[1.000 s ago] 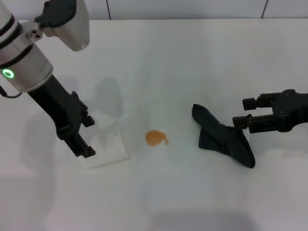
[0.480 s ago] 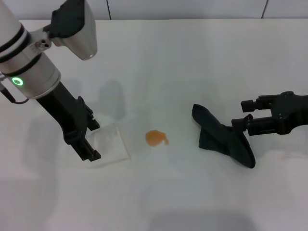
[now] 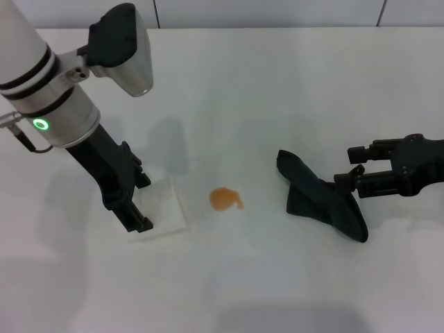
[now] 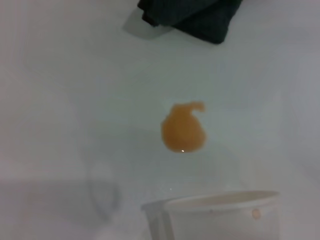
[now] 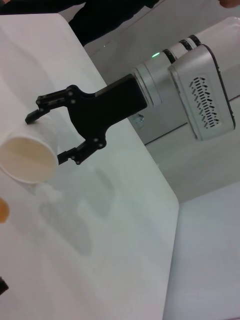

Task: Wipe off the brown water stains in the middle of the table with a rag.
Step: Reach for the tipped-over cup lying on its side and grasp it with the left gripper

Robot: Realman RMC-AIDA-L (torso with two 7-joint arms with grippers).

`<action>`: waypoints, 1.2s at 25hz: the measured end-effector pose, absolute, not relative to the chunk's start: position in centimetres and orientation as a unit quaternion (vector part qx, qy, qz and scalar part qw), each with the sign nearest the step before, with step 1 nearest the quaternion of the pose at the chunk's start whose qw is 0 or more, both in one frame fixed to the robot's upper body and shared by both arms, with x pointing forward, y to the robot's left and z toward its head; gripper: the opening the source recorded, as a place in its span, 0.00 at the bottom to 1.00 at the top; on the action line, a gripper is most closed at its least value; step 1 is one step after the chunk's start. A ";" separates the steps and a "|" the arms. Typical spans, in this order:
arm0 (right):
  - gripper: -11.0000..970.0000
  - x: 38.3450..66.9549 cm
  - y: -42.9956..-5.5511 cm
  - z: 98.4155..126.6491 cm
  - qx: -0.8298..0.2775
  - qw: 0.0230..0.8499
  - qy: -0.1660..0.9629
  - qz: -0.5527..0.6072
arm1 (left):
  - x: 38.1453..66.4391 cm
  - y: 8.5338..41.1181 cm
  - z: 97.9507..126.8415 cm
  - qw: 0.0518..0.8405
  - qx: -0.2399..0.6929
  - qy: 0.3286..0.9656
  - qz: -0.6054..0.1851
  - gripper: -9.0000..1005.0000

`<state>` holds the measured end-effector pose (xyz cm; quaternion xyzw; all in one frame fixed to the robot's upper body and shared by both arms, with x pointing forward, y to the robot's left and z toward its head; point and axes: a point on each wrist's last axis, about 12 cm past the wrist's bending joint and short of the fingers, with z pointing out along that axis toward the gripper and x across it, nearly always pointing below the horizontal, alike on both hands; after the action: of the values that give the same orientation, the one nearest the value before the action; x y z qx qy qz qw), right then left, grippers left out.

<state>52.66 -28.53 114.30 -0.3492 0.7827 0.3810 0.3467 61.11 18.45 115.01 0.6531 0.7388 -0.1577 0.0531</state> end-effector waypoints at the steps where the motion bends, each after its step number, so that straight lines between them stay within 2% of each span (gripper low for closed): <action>1: 0.79 52.7 -28.5 114.3 -0.349 0.347 0.783 0.381 | 61.1 18.4 115.0 0.055 0.653 0.738 -0.157 0.88; 30: 0.79 53.0 -28.5 114.6 -0.353 0.351 0.781 0.377 | 61.5 17.1 114.4 0.073 0.664 0.731 -0.141 0.88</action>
<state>52.96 -28.45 114.59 -0.3529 0.7811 0.3770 0.3510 61.46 17.11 114.40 0.6640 0.7306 -0.1413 0.0731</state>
